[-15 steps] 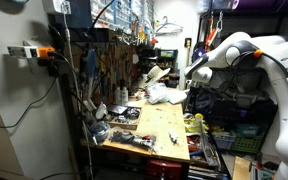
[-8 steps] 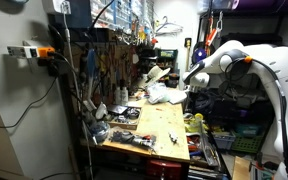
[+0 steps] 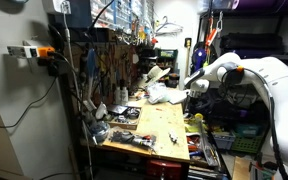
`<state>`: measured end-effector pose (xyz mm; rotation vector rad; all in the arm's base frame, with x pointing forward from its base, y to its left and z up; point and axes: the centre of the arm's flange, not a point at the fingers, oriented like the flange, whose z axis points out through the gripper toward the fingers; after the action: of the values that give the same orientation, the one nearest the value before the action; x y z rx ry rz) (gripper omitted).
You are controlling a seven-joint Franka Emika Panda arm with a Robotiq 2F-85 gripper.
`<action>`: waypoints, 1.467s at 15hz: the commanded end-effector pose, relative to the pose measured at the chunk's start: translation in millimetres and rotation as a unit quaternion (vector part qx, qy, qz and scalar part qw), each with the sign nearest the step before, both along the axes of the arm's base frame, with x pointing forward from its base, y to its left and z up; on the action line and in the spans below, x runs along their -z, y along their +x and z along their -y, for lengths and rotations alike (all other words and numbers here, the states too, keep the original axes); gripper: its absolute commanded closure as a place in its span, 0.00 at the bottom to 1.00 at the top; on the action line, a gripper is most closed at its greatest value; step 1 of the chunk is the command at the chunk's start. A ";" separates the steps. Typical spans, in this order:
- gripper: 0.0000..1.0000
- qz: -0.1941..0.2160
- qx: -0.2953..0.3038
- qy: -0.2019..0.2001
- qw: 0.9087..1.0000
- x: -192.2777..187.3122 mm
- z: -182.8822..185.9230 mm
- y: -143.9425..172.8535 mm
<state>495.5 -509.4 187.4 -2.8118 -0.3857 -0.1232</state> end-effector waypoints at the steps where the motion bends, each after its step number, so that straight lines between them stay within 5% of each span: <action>1: 0.00 0.013 -0.002 0.015 1.000 24.1 32.2 23.7; 12: 0.01 0.005 -0.002 0.003 1.000 60.0 46.8 52.4; 15: 0.32 -0.011 -0.002 0.001 1.000 65.1 47.9 54.6; 22: 0.85 -0.033 0.001 0.001 0.999 61.4 51.9 57.3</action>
<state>538.6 -543.6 137.6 -2.8148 -0.3855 -0.0621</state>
